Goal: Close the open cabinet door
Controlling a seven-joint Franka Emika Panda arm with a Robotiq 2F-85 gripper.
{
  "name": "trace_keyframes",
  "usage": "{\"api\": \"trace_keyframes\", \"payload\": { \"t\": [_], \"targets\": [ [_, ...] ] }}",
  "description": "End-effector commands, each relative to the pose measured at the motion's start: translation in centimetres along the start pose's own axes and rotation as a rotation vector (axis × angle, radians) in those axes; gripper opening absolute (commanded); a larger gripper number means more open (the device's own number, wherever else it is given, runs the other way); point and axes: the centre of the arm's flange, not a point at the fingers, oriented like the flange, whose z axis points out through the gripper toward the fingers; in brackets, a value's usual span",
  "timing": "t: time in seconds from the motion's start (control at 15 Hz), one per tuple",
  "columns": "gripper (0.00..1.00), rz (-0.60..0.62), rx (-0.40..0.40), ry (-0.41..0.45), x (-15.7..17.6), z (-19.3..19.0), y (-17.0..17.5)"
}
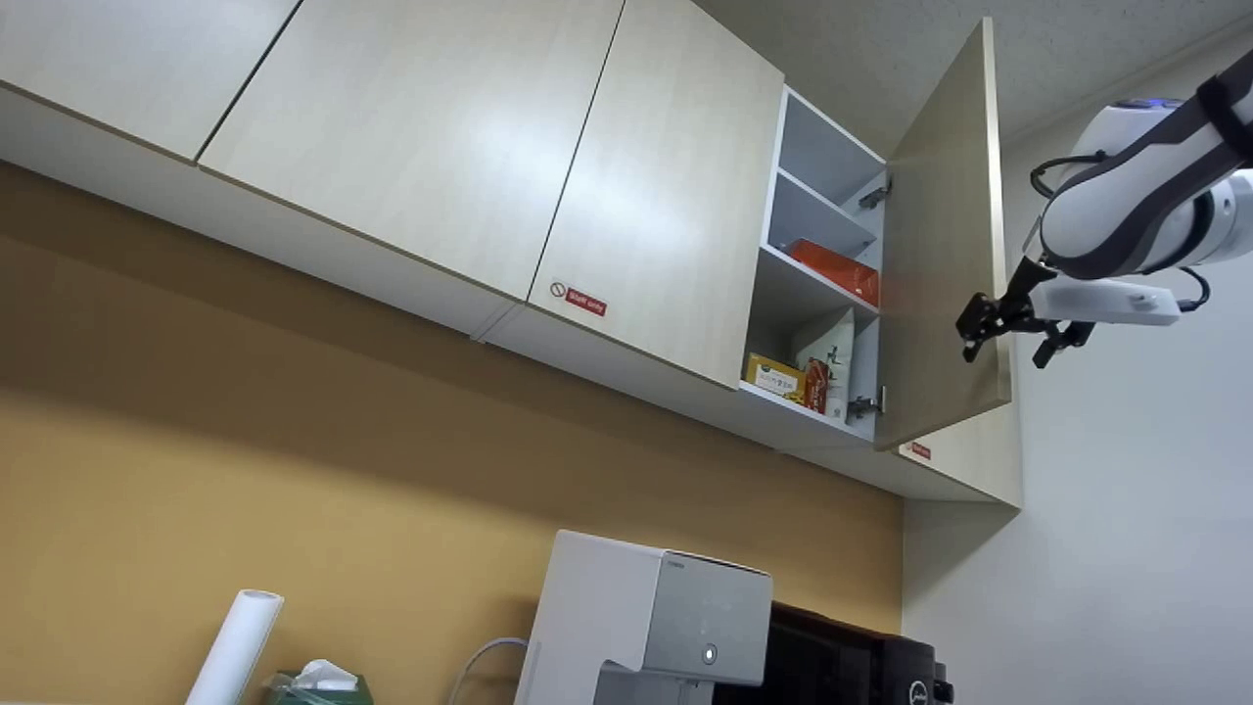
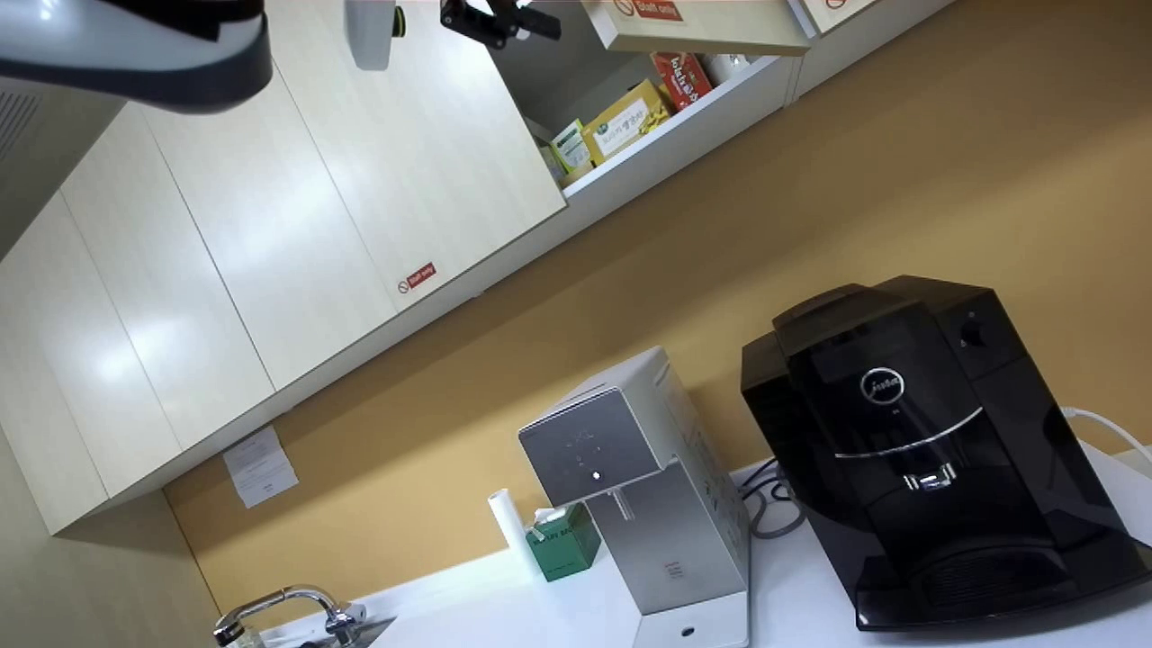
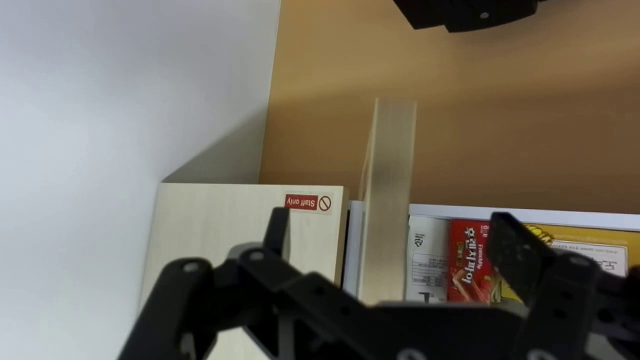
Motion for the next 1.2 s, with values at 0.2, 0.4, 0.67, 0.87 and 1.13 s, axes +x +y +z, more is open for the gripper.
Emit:
{"api": "trace_keyframes", "payload": {
  "t": [0.2,0.4,0.67,0.87,1.13],
  "targets": [
    [1.00,-0.051,0.035,0.109,-0.3,0.8,-0.6],
    [1.00,-0.046,0.037,0.092,-0.3,0.6,-0.6],
    [1.00,-0.027,0.012,0.097,0.0,0.8,-0.9],
    [1.00,-0.051,-0.024,0.111,0.1,0.6,-1.3],
    [0.73,-0.068,-0.069,0.126,0.0,0.6,-2.2]
  ]
}}
